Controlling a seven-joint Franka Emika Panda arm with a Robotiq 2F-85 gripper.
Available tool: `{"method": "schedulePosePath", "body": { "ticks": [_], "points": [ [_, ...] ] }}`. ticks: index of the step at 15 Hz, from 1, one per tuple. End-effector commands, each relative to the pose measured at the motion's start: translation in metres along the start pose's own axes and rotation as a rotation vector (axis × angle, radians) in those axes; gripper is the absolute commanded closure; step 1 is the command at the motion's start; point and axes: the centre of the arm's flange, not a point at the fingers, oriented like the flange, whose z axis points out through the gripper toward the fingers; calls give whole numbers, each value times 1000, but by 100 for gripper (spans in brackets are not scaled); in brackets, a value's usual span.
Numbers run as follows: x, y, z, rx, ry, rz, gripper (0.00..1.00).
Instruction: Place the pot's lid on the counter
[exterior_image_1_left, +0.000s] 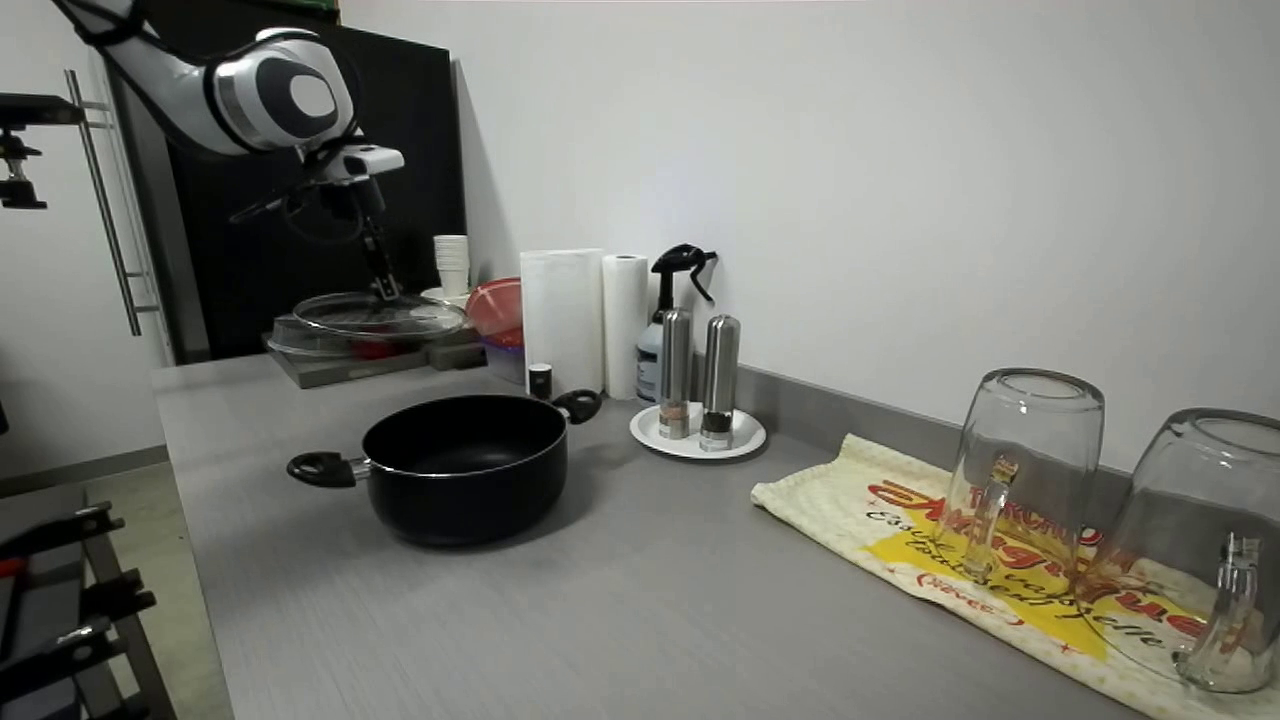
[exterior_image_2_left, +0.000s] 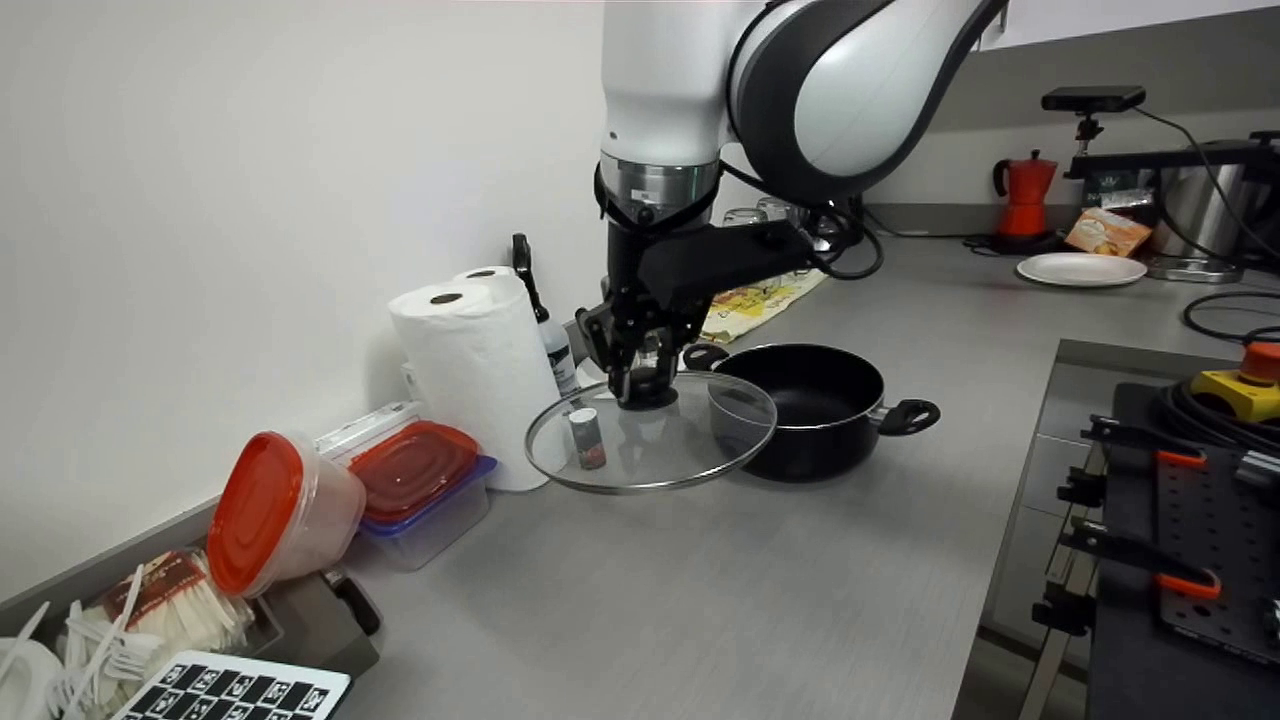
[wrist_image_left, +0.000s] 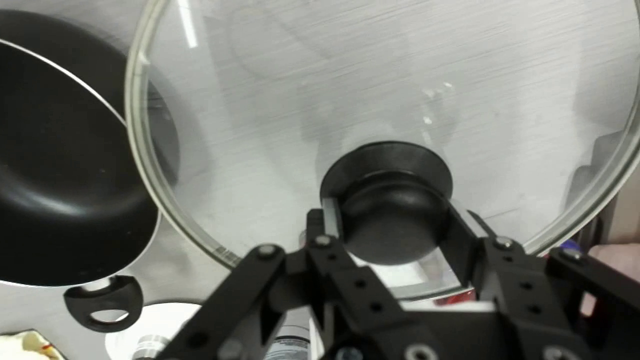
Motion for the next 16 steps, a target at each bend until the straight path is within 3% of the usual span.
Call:
{"method": "schedulePosePath", "body": {
  "ticks": [1,8,16],
  "points": [
    [-10,-37,13,18,38,-70,75],
    [-41,-73,73,4,59,-180,75],
    [-44,-74,138,-43,66,-78,75]
  ]
}}
